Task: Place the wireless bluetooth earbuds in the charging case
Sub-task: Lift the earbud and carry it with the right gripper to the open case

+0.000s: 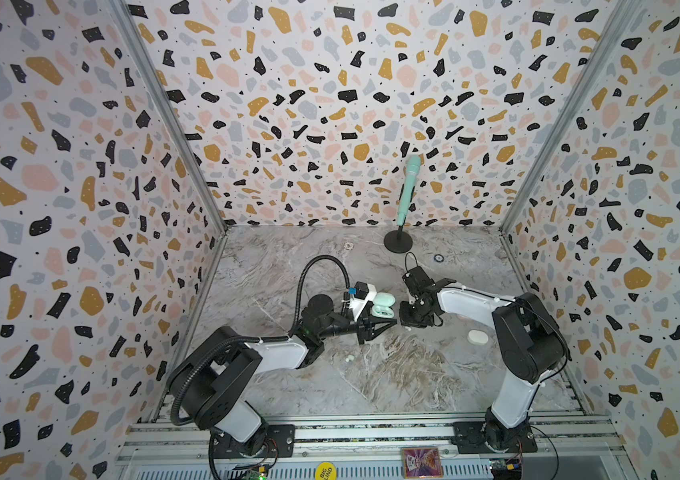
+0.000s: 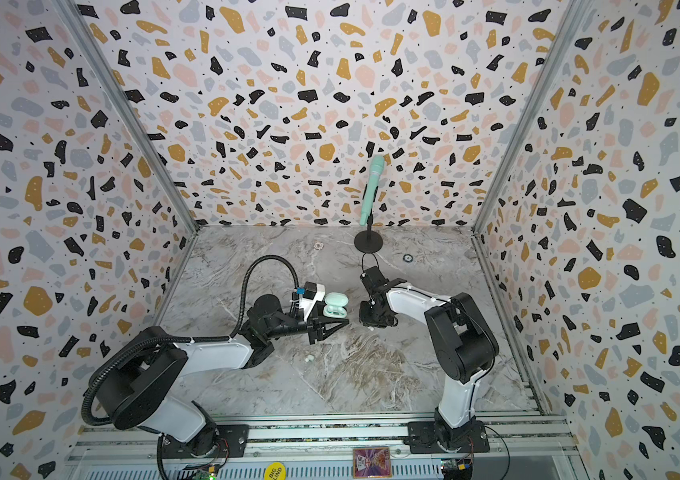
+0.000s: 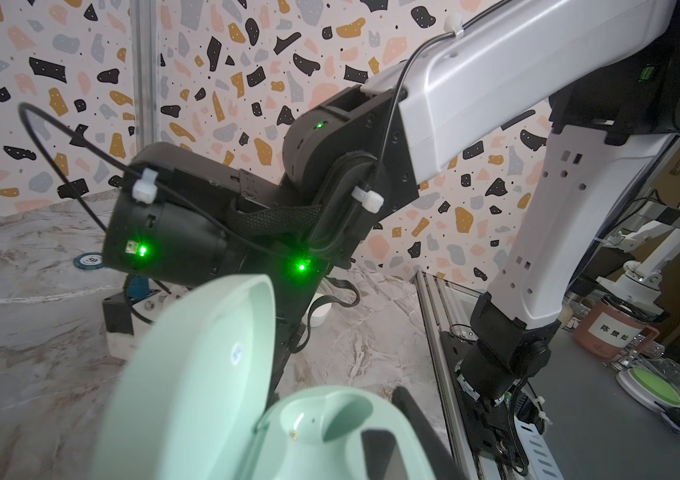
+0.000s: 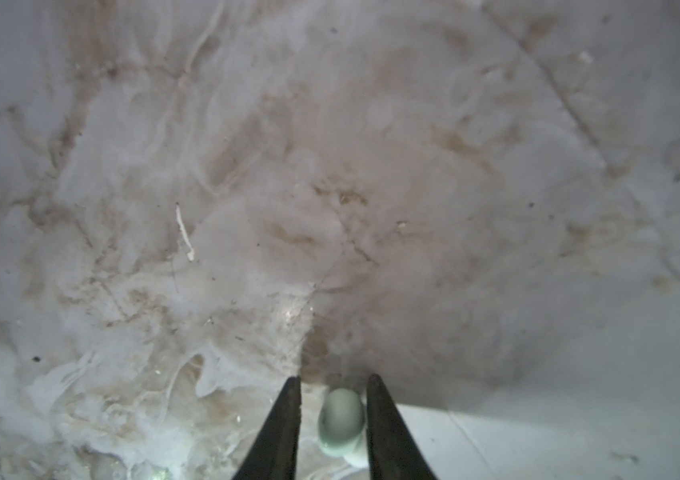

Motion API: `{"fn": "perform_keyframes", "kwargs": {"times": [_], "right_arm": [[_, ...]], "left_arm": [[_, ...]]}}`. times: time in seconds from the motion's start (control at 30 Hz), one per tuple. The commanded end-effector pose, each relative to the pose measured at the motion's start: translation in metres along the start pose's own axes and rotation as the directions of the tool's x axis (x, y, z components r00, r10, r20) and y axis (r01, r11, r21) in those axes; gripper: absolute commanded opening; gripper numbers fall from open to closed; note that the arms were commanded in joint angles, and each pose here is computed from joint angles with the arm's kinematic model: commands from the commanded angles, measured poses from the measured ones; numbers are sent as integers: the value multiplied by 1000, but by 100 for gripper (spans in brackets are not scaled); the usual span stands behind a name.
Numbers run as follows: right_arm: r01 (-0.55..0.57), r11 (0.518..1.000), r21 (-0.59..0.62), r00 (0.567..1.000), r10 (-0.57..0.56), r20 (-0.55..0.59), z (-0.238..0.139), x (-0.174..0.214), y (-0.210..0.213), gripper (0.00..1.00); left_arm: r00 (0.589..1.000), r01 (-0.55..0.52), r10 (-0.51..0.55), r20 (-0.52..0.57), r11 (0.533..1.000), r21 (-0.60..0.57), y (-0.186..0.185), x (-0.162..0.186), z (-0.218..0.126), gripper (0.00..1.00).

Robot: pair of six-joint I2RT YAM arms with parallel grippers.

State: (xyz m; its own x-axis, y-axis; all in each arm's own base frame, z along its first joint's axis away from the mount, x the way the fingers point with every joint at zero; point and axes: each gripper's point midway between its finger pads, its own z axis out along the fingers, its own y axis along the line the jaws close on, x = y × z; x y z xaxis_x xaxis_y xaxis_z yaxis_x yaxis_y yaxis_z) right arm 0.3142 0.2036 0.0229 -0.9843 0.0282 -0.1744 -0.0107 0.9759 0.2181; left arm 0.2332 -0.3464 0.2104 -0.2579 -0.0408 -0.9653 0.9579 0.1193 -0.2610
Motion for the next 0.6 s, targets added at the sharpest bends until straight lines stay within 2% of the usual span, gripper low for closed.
{"fn": "perform_keyframes", "kwargs": {"times": [0.0, 0.3, 0.57], "right_arm": [[4, 995, 97, 998, 3, -68, 11, 19, -18, 22], [24, 995, 96, 998, -19, -54, 3, 18, -18, 18], [6, 1000, 2, 1000, -6, 5, -17, 11, -8, 17]], "left_arm": [[997, -51, 50, 52, 998, 25, -8, -16, -5, 32], [997, -51, 50, 52, 998, 22, -8, -16, -6, 32], [997, -49, 48, 53, 999, 20, -6, -17, -5, 32]]}}
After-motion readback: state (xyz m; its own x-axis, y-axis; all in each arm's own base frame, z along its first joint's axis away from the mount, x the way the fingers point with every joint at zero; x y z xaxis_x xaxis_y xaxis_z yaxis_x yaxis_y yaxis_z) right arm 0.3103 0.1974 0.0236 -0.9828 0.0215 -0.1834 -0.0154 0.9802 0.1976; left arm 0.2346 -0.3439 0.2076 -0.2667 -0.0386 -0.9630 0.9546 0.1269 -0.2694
